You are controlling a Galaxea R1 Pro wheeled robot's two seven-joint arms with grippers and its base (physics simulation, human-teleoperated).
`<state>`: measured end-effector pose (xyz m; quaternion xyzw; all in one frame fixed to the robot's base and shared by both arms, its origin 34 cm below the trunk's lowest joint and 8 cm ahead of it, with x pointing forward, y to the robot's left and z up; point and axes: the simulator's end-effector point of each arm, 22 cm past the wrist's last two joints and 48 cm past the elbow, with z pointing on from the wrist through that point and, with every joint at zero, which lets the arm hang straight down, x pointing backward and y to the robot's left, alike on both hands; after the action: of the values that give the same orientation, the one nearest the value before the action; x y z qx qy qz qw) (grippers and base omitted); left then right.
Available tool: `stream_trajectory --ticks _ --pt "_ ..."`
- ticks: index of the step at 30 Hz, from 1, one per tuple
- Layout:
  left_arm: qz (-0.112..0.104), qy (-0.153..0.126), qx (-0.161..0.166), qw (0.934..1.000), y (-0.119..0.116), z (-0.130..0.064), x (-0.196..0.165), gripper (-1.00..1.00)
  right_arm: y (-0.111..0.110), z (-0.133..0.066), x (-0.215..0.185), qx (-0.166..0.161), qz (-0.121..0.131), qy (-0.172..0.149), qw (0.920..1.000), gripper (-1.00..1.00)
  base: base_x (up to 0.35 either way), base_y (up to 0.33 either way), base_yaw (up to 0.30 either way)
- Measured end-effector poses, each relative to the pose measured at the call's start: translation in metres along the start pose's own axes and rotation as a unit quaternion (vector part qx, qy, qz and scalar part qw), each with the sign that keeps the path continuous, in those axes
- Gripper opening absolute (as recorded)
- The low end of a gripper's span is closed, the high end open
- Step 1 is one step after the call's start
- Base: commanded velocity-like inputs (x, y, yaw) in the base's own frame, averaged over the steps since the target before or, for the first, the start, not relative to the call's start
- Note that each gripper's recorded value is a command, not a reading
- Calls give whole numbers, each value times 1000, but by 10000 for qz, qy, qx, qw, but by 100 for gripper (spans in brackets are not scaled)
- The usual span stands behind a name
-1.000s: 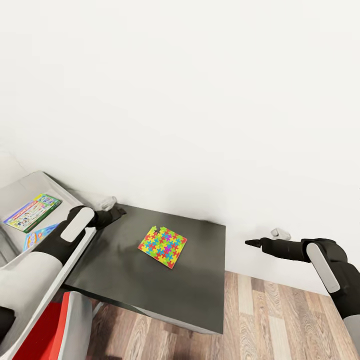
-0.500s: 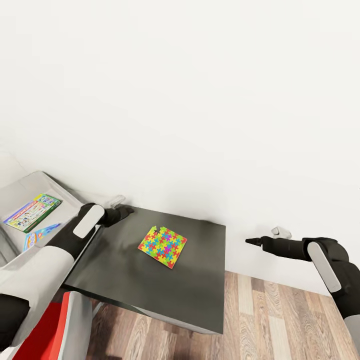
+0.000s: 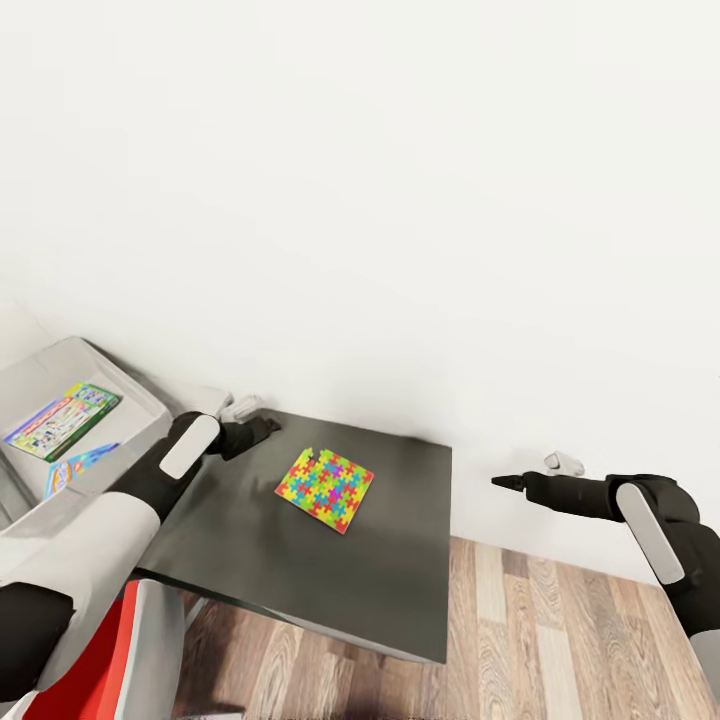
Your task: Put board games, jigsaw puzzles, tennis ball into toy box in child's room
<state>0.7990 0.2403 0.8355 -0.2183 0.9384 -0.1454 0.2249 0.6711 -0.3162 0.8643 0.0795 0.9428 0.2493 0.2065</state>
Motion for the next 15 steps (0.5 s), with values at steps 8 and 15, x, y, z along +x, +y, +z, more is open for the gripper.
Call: stream_trajectory --ticks 8,15 --pt "-63 156 -2 9999 10 11 17 100 -4 4 4 19 26 52 10000 100 0 0 0" --pt "-149 324 -67 9993 22 20 37 100 -7 9 7 32 51 100 9999 100 0 0 0"
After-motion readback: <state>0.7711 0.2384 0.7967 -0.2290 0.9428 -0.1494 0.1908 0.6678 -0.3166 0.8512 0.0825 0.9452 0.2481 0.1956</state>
